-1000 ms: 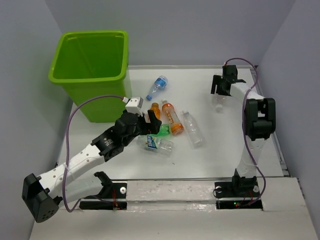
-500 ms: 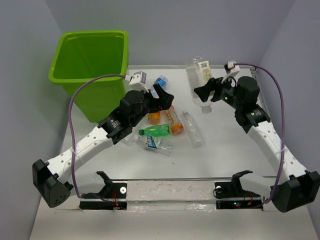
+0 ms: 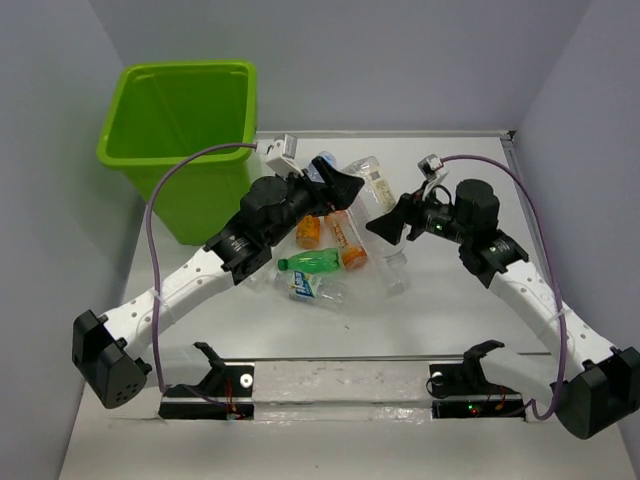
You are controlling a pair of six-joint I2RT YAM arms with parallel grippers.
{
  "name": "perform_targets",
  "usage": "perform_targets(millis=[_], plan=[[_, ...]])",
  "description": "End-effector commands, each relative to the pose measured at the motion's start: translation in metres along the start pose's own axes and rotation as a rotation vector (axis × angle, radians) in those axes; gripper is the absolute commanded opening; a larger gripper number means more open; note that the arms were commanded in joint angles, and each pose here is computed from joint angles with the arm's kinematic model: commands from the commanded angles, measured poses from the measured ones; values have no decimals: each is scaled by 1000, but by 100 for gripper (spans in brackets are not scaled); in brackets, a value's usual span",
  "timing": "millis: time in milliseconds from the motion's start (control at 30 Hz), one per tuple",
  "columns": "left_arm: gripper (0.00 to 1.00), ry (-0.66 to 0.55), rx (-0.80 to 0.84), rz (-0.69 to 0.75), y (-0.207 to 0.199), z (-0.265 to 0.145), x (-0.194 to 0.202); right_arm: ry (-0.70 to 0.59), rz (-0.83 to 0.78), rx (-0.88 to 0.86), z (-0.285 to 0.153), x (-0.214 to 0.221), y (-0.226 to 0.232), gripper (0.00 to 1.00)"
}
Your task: Put the plastic bottles in the bin
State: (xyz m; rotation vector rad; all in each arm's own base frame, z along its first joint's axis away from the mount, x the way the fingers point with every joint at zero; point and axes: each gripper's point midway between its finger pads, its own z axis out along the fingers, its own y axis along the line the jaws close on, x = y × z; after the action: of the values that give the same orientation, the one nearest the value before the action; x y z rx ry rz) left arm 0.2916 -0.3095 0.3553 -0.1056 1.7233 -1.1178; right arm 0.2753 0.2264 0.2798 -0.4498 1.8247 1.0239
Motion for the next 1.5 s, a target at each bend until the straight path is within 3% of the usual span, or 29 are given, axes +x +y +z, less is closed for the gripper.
perform_targets(millis=[0,533,800,1100,1300,1467], plan=[[99,-17,11,17,-3,18,-3,-16,-50,-100,10,-6,32,43],[99,67,-134,75,40,52,32,19,-165,-28,38,5,51,43],[99,31,-196,135,58,47,27,-118,-187,-58,11,-27,73,41],[99,9,-124,188,48,34,19,-166,-129,-90,-4,-37,87,33],[99,22,-4,182,21,19,12,-244,-152,-168,-21,-60,111,31],[99,4,-12,199,15,8,-1,-253,-164,-242,-33,-70,131,30]])
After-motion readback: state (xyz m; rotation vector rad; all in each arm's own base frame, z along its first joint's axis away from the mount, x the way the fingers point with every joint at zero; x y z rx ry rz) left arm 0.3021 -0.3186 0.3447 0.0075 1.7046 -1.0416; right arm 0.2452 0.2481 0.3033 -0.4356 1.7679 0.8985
